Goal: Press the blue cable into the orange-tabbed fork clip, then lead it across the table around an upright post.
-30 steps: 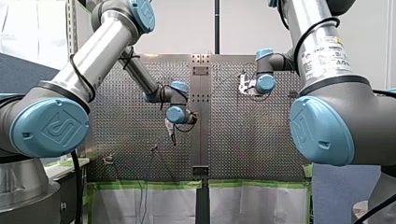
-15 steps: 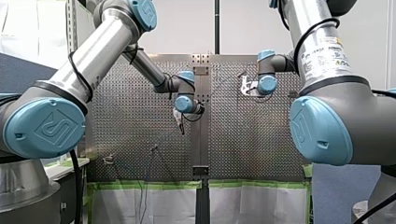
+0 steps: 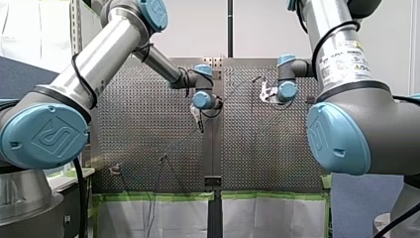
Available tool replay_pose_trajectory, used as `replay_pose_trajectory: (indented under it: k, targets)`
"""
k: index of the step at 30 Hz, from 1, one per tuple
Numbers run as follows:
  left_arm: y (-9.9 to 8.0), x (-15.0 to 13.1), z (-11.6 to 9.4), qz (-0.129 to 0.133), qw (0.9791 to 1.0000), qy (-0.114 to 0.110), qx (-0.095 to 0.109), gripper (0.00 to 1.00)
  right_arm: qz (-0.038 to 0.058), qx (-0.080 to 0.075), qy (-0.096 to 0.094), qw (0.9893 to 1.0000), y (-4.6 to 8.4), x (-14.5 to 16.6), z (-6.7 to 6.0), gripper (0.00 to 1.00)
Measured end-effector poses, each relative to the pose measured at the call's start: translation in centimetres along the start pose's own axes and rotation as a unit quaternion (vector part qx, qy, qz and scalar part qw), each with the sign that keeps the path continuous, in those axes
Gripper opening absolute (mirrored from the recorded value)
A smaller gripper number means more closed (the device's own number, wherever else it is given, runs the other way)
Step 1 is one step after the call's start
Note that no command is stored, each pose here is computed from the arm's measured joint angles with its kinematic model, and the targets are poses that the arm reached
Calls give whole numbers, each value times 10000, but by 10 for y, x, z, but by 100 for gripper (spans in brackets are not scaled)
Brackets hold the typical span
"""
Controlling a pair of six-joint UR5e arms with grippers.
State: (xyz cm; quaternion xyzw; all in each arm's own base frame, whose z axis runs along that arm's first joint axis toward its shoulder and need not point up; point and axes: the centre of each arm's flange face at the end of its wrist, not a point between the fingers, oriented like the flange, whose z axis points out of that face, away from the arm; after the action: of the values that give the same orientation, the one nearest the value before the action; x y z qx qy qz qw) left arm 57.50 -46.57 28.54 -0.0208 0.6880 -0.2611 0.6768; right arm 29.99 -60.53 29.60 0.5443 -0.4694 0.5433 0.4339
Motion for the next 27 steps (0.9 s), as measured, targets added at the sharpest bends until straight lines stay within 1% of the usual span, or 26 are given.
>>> replay_pose_trajectory:
  k: [6, 12, 16, 22, 27]
  targets:
    - [-21, -18, 6, -73, 9999, -111, 94, 100, -7, -39, -85, 10000, 6, -11, 4, 2]
    - [-39, -36, 10, -84, 9997, -221, 103, 100, 6, -110, -88, 9999, 14, -13, 7, 2]
    - [-52, -50, 14, -168, 9992, -323, 166, 100, 14, -153, -76, 9999, 19, -13, 9, 2]
    - [-65, -66, 18, -259, 9984, -431, 252, 100, 27, -195, -48, 9998, 25, -13, 11, 2]
    - [-72, -71, 18, -301, 9980, -461, 308, 100, 28, -210, -44, 9998, 28, -14, 12, 2]
